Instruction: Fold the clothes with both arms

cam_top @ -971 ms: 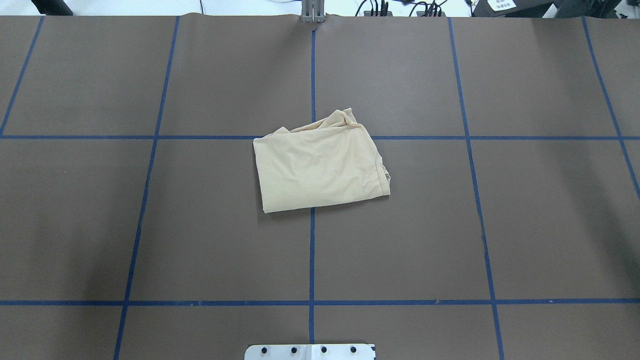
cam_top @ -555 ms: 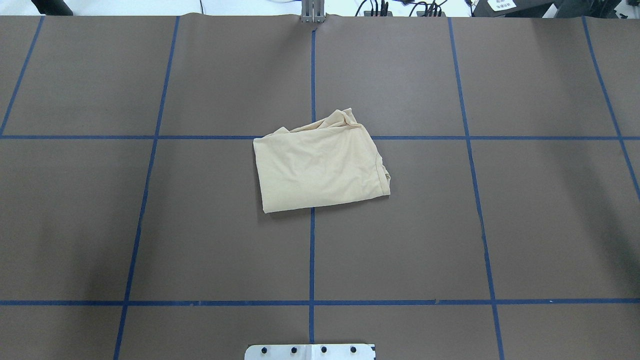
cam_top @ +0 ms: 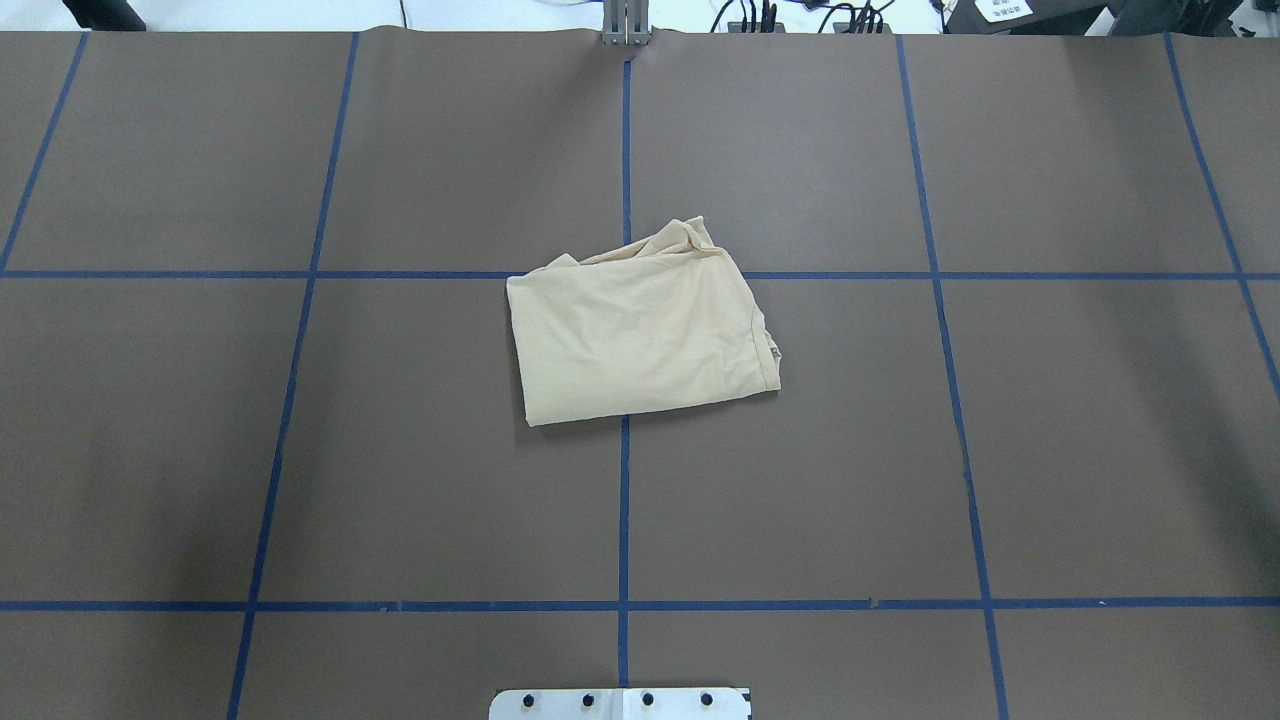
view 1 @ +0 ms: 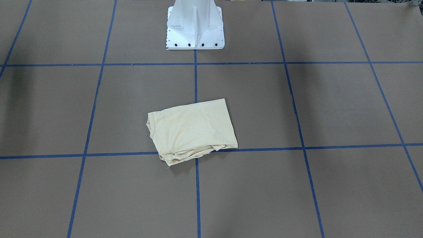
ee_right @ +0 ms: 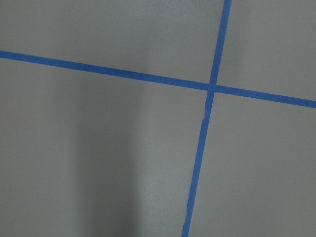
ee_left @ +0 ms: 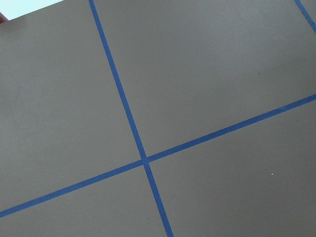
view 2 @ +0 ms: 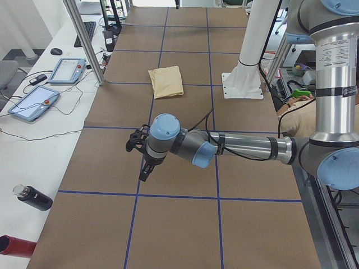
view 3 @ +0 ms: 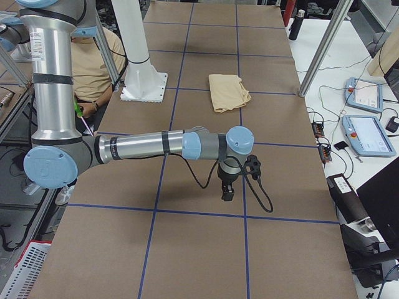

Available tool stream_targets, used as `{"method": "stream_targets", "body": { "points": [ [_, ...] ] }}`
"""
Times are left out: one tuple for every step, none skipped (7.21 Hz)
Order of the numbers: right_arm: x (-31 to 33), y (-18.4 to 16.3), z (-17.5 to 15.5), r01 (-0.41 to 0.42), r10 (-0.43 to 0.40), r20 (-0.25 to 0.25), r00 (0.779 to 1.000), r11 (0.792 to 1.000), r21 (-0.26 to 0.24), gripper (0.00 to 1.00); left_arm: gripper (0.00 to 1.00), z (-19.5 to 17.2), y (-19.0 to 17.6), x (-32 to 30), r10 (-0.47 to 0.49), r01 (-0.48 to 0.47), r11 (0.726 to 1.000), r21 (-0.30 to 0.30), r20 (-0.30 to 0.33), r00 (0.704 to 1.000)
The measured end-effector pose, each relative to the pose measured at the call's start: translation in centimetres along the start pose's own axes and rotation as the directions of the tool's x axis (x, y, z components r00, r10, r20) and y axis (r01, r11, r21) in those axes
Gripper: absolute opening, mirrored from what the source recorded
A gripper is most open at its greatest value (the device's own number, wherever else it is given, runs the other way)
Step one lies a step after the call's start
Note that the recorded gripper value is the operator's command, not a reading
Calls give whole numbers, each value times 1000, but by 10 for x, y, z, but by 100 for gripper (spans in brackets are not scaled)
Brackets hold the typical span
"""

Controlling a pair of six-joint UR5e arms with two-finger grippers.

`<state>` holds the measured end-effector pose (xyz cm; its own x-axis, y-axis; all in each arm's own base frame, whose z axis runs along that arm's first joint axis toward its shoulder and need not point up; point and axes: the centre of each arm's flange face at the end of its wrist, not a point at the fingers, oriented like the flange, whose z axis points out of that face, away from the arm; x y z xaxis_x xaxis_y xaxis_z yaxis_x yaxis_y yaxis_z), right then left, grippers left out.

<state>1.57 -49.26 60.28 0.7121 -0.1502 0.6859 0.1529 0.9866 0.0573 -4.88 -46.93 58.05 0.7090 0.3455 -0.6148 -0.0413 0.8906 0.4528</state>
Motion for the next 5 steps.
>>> {"method": "stream_targets", "body": {
  "points": [
    [-1, -1, -1, 2, -2, 0, 1000, 1000, 2, 100, 100, 0, 0, 0, 1, -1, 1000, 1, 0, 1000],
    [-2, -1, -2, 4, -4, 2, 1000, 1000, 4, 100, 100, -1, -1, 1, 2, -2, 1000, 2, 0, 1000],
    [-2, 0, -2, 3, -3, 6, 1000, 1000, 4, 100, 100, -1, -1, 1, 3, -3, 1000, 3, 0, 1000],
    [-2, 0, -2, 3, -3, 11, 1000, 1000, 4, 100, 100, -2, -2, 2, 5, -5, 1000, 5, 0, 1000],
    [-3, 1, -1, 3, -3, 14, 1000, 1000, 3, 100, 100, -3, -3, 3, 7, -7, 1000, 8, 0, 1000]
  ]
}}
